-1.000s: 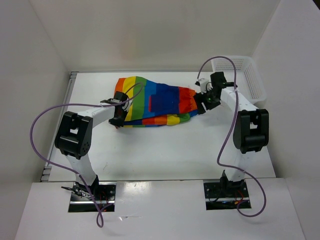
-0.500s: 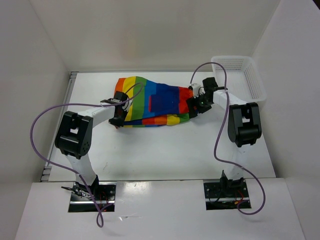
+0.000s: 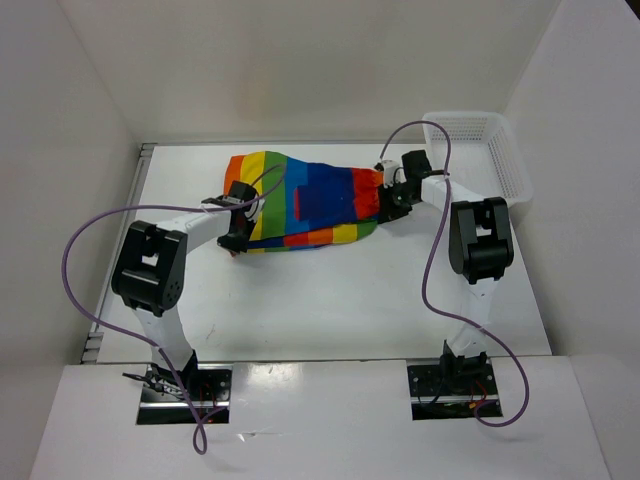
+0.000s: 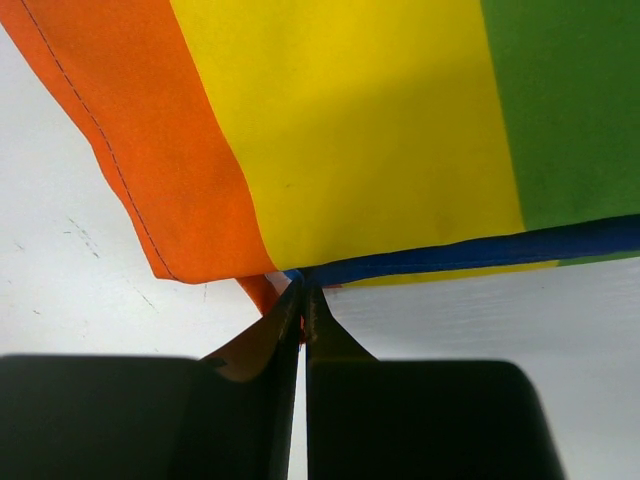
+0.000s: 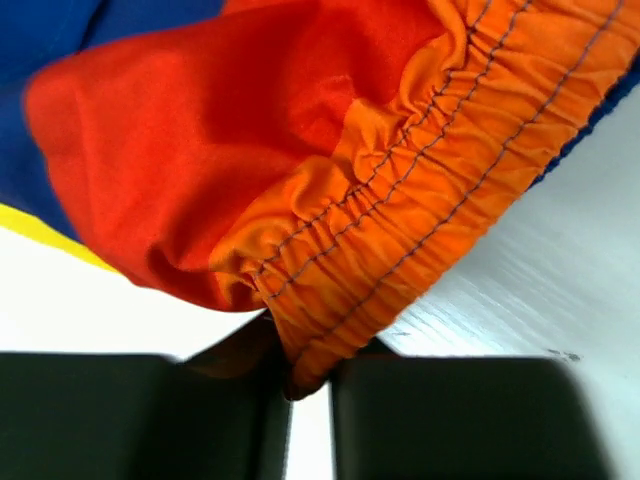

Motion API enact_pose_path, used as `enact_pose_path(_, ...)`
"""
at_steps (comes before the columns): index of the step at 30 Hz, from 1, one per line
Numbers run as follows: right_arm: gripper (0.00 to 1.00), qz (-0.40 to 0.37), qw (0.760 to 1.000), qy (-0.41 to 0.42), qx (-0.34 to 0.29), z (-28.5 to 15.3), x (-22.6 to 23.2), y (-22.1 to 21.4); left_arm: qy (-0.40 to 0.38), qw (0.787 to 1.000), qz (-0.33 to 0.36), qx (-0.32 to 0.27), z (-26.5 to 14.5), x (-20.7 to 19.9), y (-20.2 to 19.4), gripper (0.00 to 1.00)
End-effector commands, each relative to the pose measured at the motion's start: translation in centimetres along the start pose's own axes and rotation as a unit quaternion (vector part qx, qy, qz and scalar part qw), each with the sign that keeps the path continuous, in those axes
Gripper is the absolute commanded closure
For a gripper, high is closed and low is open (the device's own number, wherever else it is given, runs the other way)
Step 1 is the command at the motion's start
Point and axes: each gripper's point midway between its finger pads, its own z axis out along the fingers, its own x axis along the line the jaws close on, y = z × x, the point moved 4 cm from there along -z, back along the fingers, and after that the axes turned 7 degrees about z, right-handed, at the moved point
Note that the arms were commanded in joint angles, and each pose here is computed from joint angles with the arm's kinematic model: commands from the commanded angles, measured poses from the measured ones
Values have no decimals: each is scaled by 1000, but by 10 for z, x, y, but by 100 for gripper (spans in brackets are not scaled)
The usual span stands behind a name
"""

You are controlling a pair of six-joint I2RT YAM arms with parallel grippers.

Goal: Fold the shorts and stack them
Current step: Fold the shorts

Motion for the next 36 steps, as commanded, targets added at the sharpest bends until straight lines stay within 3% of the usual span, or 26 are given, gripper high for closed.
enact_pose_path(1,92,-9,999,35,-26,-2,13,19,0,999,-2,35,13,4,-13,95)
enact_pose_path(3,100,-14,998,57,-38,-8,21,28,-1,999,-1,40,15,3,-15,95)
enact_pose_path(10,100,-82,977,181,-70,-87,46,70,29,999,-31,31,14,30,-9,95)
enact_pose_path(13,100,-71,981,182,-11,-114,39,47,37,998,-47,23,13,44,-3,95)
enact_pose_path(18,100,-59,980,149,119,-109,30,-11,43,998,-49,15,10,47,3,95)
enact_pose_path(26,100,-78,970,114,198,-96,9,-52,43,998,-49,15,10,47,3,95)
enact_pose_path(30,100,-121,950,91,271,-91,-3,-88,15,999,-32,24,1,29,-8,95)
enact_pose_path(31,94,-126,946,89,284,-89,-1,-93,8,999,-15,29,-2,16,-11,90)
enact_pose_path(32,68,-135,943,90,291,-92,-1,-99,4,999,-6,37,-1,9,-19,86)
enact_pose_path(35,45,-165,954,58,242,-105,1,-86,-31,999,6,43,-12,-6,-28,76)
enact_pose_path(36,11,-182,957,48,219,-106,4,-78,-38,998,6,43,-18,-7,-29,73)
